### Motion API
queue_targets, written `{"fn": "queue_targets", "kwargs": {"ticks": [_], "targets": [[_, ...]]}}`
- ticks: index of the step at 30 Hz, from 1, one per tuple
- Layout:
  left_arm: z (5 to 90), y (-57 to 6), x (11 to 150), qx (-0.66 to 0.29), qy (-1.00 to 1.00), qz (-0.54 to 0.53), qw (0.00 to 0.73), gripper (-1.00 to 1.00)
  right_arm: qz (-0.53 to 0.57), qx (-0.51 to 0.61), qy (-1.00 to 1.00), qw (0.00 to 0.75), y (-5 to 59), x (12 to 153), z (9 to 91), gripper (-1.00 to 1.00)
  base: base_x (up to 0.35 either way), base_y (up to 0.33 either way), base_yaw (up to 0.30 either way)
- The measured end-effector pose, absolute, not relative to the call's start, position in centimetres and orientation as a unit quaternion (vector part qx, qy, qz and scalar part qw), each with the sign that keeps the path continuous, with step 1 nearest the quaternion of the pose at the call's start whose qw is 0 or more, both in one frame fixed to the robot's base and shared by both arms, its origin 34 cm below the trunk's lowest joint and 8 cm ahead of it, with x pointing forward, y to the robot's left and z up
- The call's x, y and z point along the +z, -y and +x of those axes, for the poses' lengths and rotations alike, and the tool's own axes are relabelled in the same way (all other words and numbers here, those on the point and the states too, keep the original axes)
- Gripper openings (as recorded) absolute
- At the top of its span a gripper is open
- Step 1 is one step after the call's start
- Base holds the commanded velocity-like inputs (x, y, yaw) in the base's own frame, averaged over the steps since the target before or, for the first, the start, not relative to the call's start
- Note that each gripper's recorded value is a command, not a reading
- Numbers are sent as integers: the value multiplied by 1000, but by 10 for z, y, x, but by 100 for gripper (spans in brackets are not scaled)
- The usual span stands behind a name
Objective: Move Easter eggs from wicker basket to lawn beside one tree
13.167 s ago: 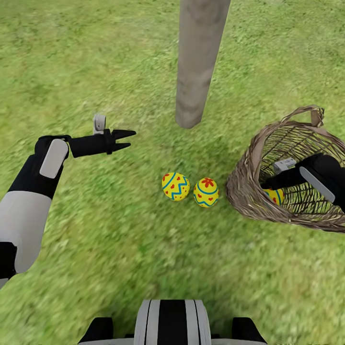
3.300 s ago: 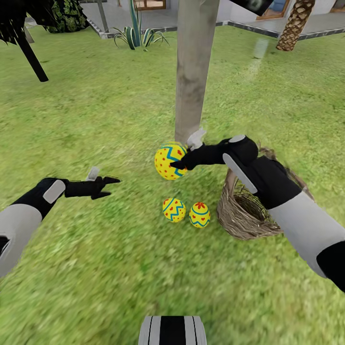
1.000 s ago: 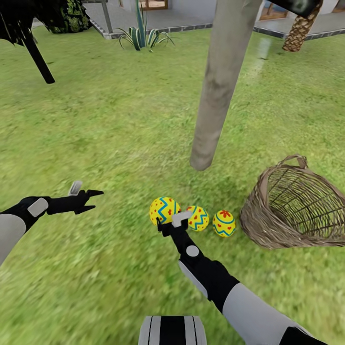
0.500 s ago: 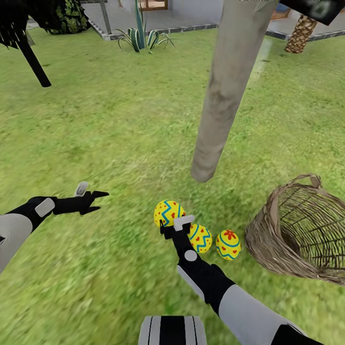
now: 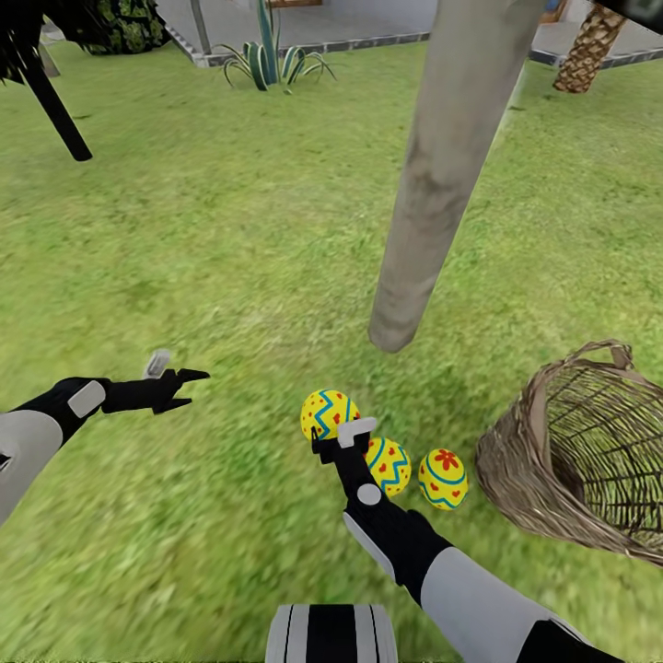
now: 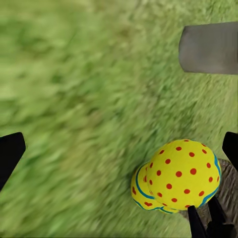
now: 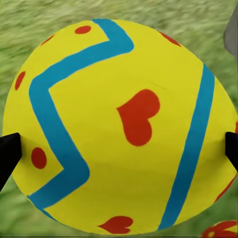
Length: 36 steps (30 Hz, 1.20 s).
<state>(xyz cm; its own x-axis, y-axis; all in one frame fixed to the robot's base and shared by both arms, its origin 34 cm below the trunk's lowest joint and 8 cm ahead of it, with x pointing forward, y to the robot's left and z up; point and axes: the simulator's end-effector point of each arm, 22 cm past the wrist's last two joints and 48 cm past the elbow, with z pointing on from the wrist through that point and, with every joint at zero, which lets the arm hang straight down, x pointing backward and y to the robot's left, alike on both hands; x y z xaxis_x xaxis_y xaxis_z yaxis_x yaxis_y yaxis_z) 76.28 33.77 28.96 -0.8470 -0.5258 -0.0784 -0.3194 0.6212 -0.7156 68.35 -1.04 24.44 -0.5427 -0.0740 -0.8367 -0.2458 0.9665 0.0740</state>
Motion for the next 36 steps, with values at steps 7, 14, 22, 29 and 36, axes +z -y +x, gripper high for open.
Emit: {"fn": "queue_targets", "kwargs": {"ticks": [7, 14, 22, 29, 36], "targets": [[756, -339, 269, -359, -893, -241, 128, 100, -85, 95, -875, 467, 11, 231, 679, -100, 0, 0, 0], [750, -340, 254, -353, -896, -242, 117, 100, -82, 94, -879, 460, 12, 219, 675, -100, 0, 0, 0], [743, -341, 241, -343, -904, -233, 105, 100, -76, 88, -883, 454, 14, 210, 671, -100, 0, 0, 0], [735, -342, 221, -339, -906, -237, 91, 100, -76, 89, -889, 442, 14, 192, 663, -100, 0, 0, 0], [727, -342, 202, -335, -907, -242, 78, 100, -76, 91, -895, 429, 12, 176, 654, -100, 0, 0, 0]]}}
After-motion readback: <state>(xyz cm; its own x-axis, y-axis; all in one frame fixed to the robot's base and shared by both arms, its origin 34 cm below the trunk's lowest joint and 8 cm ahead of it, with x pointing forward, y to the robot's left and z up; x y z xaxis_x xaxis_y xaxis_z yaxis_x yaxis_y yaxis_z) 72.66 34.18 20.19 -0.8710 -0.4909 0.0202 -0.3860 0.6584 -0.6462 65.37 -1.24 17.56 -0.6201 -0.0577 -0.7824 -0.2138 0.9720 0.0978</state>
